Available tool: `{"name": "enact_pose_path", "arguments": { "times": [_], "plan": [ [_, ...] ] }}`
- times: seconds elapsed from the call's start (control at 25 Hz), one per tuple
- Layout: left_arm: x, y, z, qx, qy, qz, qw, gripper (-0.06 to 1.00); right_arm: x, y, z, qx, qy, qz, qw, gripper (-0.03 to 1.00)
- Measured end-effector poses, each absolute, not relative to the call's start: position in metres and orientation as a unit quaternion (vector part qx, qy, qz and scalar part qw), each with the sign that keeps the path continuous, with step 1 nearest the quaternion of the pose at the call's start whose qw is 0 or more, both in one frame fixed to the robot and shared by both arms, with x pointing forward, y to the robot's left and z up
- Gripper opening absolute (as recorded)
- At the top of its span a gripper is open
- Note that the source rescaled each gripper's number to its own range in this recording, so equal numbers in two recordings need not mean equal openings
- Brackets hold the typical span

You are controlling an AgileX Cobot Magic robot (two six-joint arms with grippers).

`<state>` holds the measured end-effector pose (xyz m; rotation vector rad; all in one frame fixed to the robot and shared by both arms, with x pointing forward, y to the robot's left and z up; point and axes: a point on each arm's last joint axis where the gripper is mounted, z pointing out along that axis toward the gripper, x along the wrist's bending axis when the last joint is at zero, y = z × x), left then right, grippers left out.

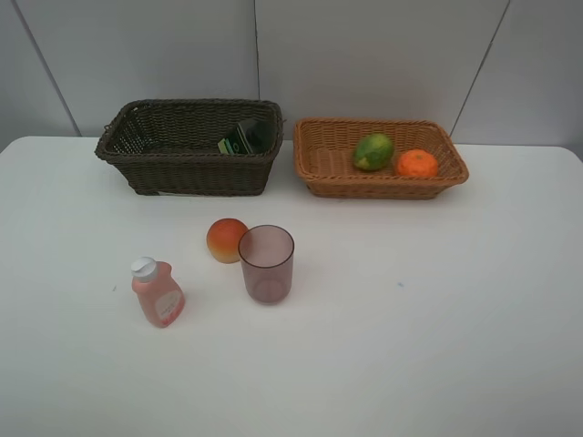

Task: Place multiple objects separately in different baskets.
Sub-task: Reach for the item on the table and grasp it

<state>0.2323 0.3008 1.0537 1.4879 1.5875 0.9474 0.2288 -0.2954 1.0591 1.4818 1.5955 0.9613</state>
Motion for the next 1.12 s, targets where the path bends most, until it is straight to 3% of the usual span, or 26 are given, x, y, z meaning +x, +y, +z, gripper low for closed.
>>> {"name": "enact_pose_path", "arguments": {
  "times": [1.12],
  "plan": [
    [0.2323, 0.3008, 1.0537, 0.581, 0.620, 0.370, 0.375, 1.00, 0.2293, -0.2971, 1.0600, 0.586, 0.610, 0.377, 0.377, 0.98]
  ]
}}
